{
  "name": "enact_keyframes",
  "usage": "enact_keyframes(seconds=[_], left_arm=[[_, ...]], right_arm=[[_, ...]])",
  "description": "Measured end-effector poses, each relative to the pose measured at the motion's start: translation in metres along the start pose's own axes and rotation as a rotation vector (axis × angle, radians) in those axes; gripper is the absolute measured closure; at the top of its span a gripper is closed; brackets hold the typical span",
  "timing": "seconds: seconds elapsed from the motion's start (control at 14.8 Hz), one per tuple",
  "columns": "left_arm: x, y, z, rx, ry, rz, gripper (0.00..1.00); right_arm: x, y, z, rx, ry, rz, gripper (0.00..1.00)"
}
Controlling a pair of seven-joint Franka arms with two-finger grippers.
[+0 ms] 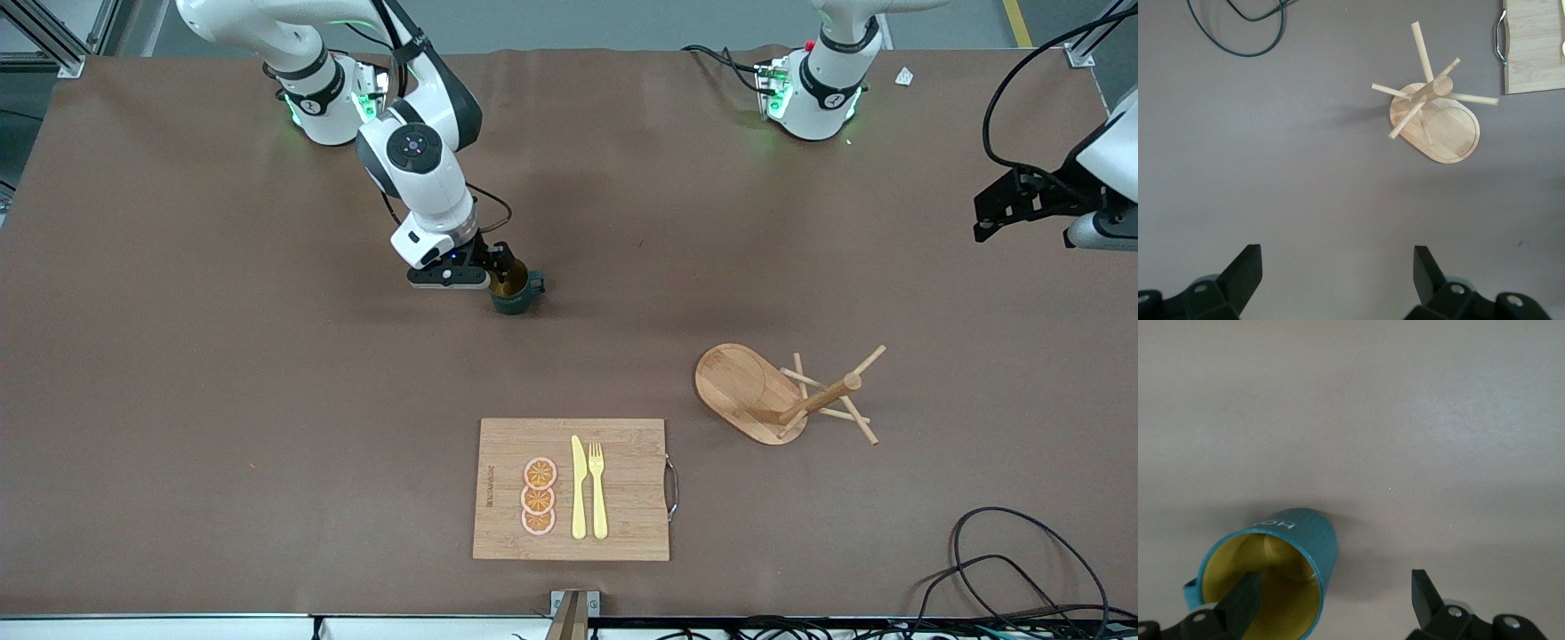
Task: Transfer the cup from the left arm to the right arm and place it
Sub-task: 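Close the right gripper on the teal mug's rim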
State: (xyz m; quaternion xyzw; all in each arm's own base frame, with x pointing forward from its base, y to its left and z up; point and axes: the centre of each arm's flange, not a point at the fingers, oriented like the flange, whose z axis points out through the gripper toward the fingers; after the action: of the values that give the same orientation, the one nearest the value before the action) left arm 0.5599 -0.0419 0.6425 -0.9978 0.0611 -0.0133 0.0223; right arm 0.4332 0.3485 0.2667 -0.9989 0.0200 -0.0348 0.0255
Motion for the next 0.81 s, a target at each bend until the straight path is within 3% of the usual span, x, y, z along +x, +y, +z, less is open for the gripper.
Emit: enact_keyframes(seconds=[0.34,0.81], left_arm=[[0.006,0.004,-0.005,-0.011,0.03,0.002,0.0],[0.004,-0.008,-0.013,-0.014,0.047,-0.02,0.0]], right_arm=[[-0.002,0.0,0.021,-0.004,-0.004,-0.003,0.04],[-0.003,0.0,0.021,-0.005,-0.005,0.009,0.75]])
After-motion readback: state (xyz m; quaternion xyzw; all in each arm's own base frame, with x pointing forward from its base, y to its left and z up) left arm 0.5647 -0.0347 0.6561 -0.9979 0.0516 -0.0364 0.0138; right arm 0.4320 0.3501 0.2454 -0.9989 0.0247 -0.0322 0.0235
